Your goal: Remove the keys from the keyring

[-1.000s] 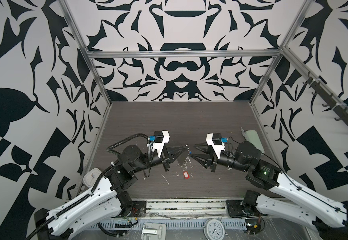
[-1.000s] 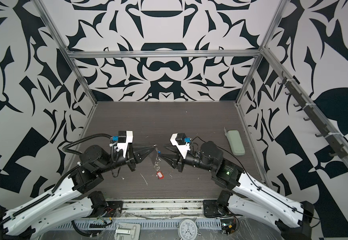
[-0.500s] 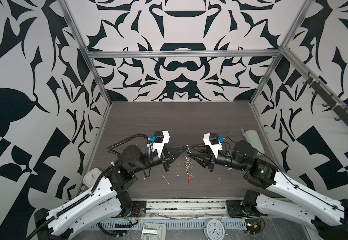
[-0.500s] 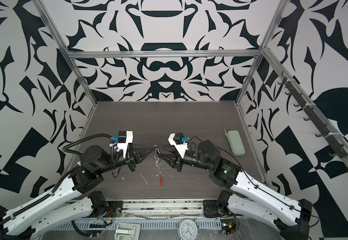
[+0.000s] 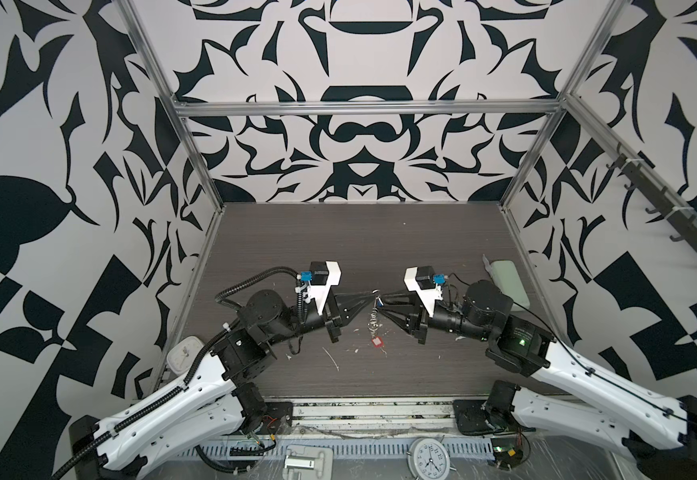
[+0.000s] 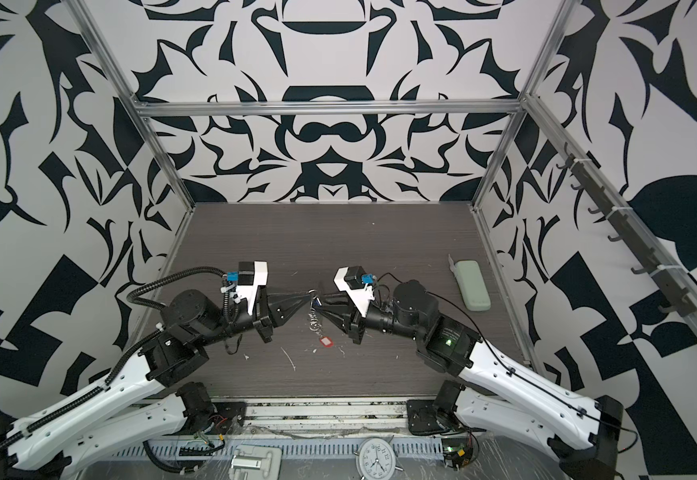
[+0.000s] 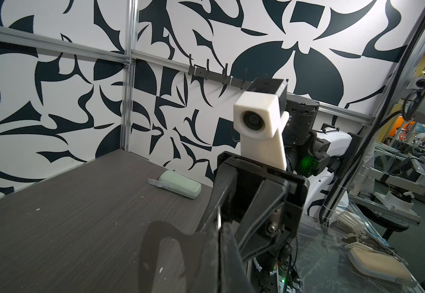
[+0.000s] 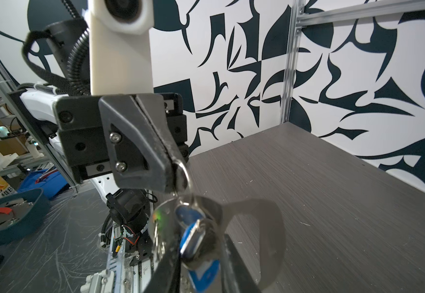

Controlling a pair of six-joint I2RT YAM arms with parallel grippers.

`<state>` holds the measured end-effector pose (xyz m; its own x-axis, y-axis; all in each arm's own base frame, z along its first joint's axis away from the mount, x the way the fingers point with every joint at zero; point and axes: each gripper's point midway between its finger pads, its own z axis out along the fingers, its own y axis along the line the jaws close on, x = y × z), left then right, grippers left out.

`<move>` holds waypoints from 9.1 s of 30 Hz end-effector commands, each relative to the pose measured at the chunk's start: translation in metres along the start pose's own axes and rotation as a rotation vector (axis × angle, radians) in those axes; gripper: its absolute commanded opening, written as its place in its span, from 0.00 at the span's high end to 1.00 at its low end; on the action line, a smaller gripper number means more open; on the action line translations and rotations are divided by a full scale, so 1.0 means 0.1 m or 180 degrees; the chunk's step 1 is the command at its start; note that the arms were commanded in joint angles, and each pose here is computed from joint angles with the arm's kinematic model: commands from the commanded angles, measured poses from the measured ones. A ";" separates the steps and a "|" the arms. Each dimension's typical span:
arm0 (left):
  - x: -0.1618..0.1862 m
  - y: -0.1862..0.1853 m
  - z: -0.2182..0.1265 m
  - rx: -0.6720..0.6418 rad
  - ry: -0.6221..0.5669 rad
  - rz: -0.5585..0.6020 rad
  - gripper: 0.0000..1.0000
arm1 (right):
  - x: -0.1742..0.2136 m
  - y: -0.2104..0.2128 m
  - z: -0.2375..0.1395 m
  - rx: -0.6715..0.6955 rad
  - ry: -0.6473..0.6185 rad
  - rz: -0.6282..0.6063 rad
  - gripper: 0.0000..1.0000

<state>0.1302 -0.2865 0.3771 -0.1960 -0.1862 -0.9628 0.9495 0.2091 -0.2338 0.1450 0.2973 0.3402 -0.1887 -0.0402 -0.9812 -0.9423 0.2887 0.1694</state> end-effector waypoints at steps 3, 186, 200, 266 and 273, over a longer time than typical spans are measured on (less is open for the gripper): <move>-0.11 -0.07 -0.04 0.0071 -0.0153 0.0032 1.00 | -0.16 0.03 -0.05 0.0004 -0.0182 -0.0084 0.86; -0.13 -0.33 -0.30 0.0280 0.0099 0.0022 1.00 | -0.56 0.03 0.06 0.0274 0.0178 -0.0504 1.00; -0.23 -0.26 -0.31 0.0108 0.0038 0.0096 1.00 | -0.27 0.07 0.07 0.0157 0.0314 -0.0315 1.00; -0.05 -0.11 -0.41 -0.0230 0.0328 -0.0016 0.54 | -0.47 0.37 -0.09 -0.0286 0.0186 -0.0269 1.00; 0.12 -0.26 -0.28 0.0092 0.0915 -0.0131 0.54 | -0.28 0.36 -0.09 -0.0290 0.0764 -0.0330 1.00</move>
<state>0.1073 -0.2603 0.3789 -0.2620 -0.0110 -0.9650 0.9372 0.2357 -0.2572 0.1163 0.3050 0.3713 -0.1676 -0.2443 -0.9551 -0.9735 0.1939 0.1212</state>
